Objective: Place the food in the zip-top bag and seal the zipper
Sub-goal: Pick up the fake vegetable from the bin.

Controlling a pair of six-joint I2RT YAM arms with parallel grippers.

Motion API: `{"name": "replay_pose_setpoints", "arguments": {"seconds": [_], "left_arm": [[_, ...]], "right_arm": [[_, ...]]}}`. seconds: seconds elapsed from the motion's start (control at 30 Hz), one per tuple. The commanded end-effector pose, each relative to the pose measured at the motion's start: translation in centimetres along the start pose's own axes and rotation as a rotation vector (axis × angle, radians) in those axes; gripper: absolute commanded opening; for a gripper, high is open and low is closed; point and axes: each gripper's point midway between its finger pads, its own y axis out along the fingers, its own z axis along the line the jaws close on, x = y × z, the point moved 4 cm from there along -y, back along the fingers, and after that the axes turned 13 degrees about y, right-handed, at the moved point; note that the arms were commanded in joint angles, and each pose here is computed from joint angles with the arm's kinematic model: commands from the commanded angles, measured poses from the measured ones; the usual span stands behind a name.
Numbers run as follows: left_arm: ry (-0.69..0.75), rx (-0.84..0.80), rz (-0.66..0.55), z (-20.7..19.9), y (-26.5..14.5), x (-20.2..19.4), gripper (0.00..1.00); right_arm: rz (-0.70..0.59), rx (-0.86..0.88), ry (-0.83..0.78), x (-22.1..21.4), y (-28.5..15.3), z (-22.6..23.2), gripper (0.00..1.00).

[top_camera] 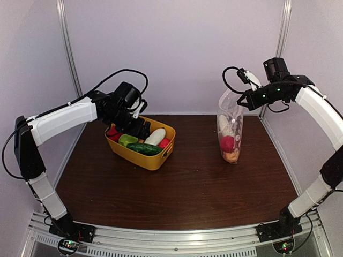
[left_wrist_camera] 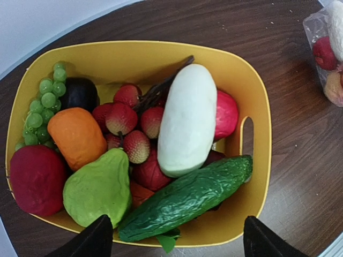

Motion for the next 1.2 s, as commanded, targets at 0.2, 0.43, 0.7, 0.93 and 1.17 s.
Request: {"name": "replay_pose_setpoints", "arguments": {"seconds": [0.2,0.43,0.7,0.93,1.17], "left_arm": [[0.092,-0.058,-0.025,1.0,4.5,4.5,0.91],[0.099,-0.028,0.008,1.6,8.2,5.8,0.85],[0.124,-0.041,0.044,1.3,11.0,6.1,0.83],[0.115,-0.041,0.080,1.3,12.9,6.0,0.78],[0.107,-0.050,0.105,1.2,14.1,5.7,0.63]], "right_arm": [[0.038,0.112,-0.031,-1.5,1.6,3.1,0.00],[0.064,0.131,-0.034,-2.4,2.4,3.7,0.00],[0.081,0.139,-0.042,-3.3,2.6,4.2,0.00],[0.088,0.140,-0.050,-3.5,2.8,4.4,0.00],[0.095,0.139,-0.054,-3.7,2.9,4.6,0.00]]}}
